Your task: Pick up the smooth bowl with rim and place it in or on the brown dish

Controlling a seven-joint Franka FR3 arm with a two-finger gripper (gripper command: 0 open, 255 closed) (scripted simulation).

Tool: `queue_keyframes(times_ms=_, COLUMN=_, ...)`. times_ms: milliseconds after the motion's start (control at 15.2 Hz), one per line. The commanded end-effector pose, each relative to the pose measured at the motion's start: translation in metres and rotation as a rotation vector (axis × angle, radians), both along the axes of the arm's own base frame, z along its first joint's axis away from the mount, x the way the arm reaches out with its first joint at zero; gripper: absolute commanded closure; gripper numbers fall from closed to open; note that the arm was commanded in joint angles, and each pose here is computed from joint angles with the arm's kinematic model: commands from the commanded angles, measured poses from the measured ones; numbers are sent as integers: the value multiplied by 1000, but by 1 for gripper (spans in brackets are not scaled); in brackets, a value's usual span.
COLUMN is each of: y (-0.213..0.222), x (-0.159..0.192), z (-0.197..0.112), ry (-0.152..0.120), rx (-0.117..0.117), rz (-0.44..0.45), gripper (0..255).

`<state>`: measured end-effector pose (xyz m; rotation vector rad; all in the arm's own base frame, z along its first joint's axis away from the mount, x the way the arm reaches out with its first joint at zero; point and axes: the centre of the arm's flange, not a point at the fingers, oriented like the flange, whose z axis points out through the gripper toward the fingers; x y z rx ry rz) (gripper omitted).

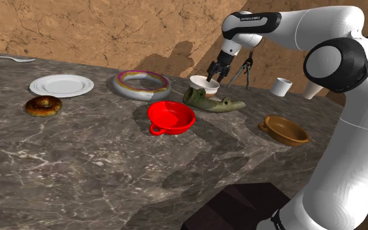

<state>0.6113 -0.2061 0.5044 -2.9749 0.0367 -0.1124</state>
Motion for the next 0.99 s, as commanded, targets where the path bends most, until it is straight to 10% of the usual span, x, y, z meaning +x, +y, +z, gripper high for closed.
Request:
queue_keyframes(times_ms=0, y=3, x=1, z=-9, ry=-1, rx=0, rz=0, gripper=0)
queue_keyframes(times_ms=594, y=4, x=2, z=-17, ry=-1, rx=0, rz=0, gripper=0)
queue_keyframes(times_ms=660, y=4, x=2, z=-17, ry=-1, rx=0, rz=0, gripper=255)
queue_keyframes(times_ms=924, y=4, x=2, z=-18, ry=-1, rx=0, rz=0, gripper=255)
